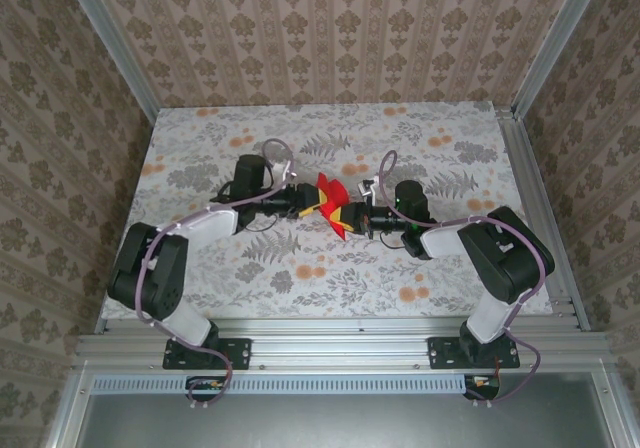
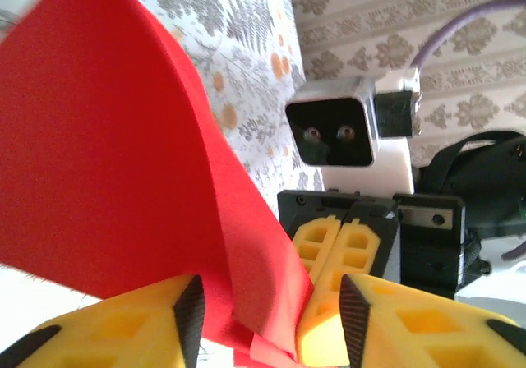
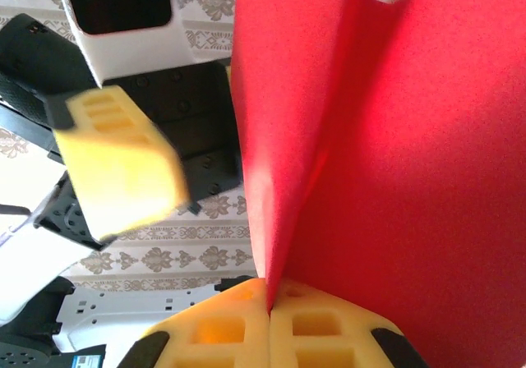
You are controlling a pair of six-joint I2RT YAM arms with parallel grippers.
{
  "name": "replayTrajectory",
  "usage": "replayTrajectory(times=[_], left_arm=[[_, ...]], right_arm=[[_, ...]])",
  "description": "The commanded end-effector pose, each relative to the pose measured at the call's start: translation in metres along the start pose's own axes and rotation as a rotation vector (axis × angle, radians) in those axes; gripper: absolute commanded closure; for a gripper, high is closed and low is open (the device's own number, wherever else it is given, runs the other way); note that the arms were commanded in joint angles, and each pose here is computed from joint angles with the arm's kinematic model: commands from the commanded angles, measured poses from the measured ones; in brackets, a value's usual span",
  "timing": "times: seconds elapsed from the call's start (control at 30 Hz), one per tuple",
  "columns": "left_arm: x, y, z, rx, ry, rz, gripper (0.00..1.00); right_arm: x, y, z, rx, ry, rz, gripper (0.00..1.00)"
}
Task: Fold a paper plane with a square sheet of paper (pick it up from the middle)
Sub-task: Turn over the paper at the center of the table.
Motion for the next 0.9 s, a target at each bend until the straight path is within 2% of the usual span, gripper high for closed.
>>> replayTrajectory(times=[0.0,0.07,0.17,0.33,0.43,0.53,0.7,0.87], left_arm=[[-0.016,0.023,0.005,-0.051,-0.071,0.088,0.37],[-0.018,0.032,0.000,-0.069,-0.069,0.124,0.30],[-0.017,0.038,-0.010,-0.098,-0.037,0.135,0.26],[-0.024,0.029,-0.029,-0.145,0.021,0.059,0.21],[-0.024,0.021,-0.038,-0.152,0.048,0.066,0.20],[-0.031,0.014,-0.044,-0.174,0.085,0.012,0.19],[-0.031,0.005,-0.042,-0.233,0.111,-0.002,0.15],[-0.020,-0.003,-0.040,-0.234,0.154,0.031,0.15]], right_arm=[[0.009,0.001,0.002,0.011,0.038,0.012,0.95],[0.010,0.000,0.004,0.008,0.042,0.009,0.95],[0.013,-0.002,0.006,0.007,0.047,0.013,0.95],[0.021,-0.005,0.009,0.000,0.058,0.023,0.95],[0.023,-0.006,0.008,0.001,0.060,0.026,0.96],[0.022,-0.006,0.007,-0.003,0.059,0.023,0.96],[0.026,-0.009,0.006,-0.001,0.064,0.029,0.96],[0.029,-0.008,0.004,-0.002,0.068,0.037,0.96]])
Point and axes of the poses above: each hand's point on the last joint's axis, 136 mm out from that joint toward the fingers, its own y axis back along the fingers, its own x axis along the line the jaws close on, z = x × y, the point moved 2 cm from there along y, back along the fingers, and after that the axes turned 1 degree about y, right-handed, at the moved point
